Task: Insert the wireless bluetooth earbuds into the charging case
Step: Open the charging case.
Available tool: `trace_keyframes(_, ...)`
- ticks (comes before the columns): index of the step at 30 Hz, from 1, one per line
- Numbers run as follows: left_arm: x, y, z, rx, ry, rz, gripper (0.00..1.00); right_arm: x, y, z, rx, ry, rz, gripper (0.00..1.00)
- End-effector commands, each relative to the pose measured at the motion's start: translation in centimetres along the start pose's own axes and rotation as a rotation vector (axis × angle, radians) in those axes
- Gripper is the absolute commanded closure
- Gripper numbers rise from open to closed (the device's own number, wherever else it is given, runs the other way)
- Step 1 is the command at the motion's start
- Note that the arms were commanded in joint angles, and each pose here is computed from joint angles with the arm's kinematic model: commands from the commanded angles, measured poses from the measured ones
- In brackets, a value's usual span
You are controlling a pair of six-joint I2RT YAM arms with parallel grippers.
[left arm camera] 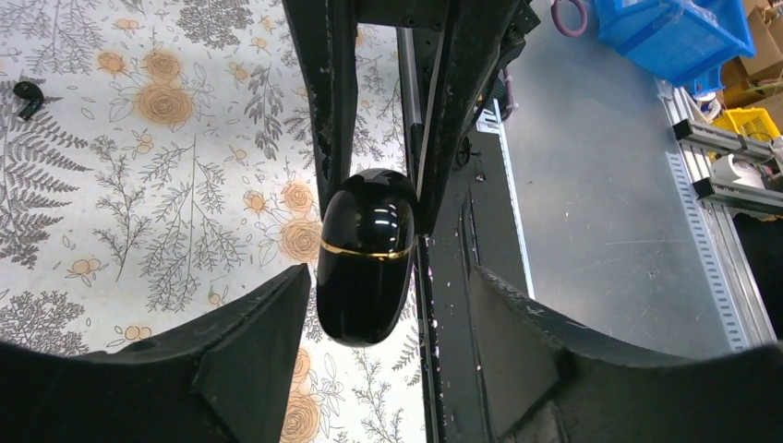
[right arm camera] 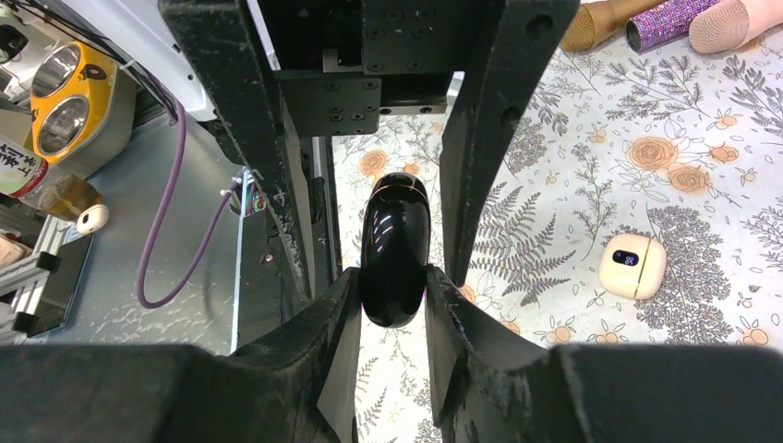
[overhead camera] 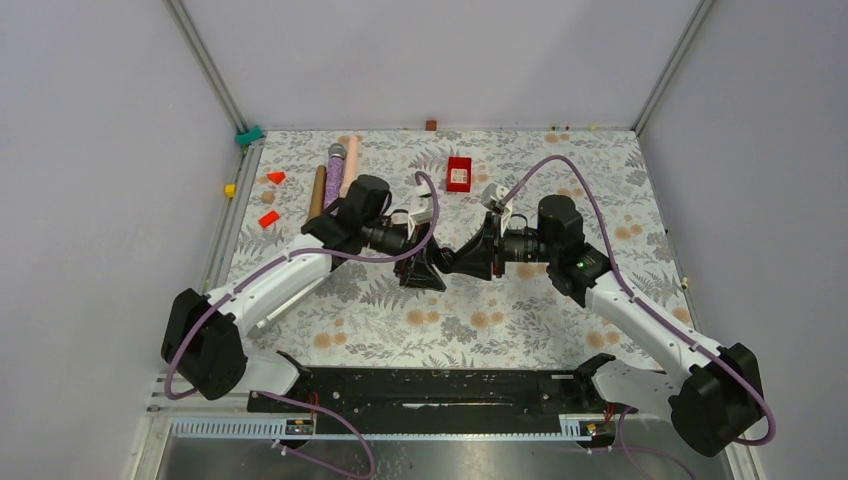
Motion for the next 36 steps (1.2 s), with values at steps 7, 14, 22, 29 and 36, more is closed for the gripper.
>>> trace_keyframes(7, -1.04, -0.59, 1.56, 0.052, -0.071, -0.012, 0.49, 0.11, -0.32, 0.6, -0.027, -0.026, 0.01, 0.92)
trace_keyframes(14, -0.95, -0.56, 1.49, 0.045, -0.069, -0.02, 0.5, 0.16, -0.36, 0.51, -0.021, -0.02, 0.018, 0.92)
trace_keyframes(22, -0.89, -0.47, 1.45, 0.037, -0.067, -0.027, 0.66, 0.23, -0.45, 0.35, -0.014, -0.011, 0.021, 0.91)
trace_keyframes(29, -0.83, -0.45, 1.44, 0.035, -0.066, -0.029, 0.74, 0.24, -0.54, 0.33, -0.019, -0.009, 0.017, 0.89)
trace_keyframes(36, -0.79, -0.55, 1.33, 0.032, -0.065, -0.047, 0.8, -0.25, -0.55, 0.84, -0.052, -0.015, -0.011, 0.66)
Point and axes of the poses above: each gripper's point midway between its finger pads, its own x axis out along the fingers, its own y axis along the line the jaws close on, z = x × y, the point moved 6 cm from there along -x, back along the fingers, and after that the axes turned 3 degrees about -x, right-handed, at the moved point
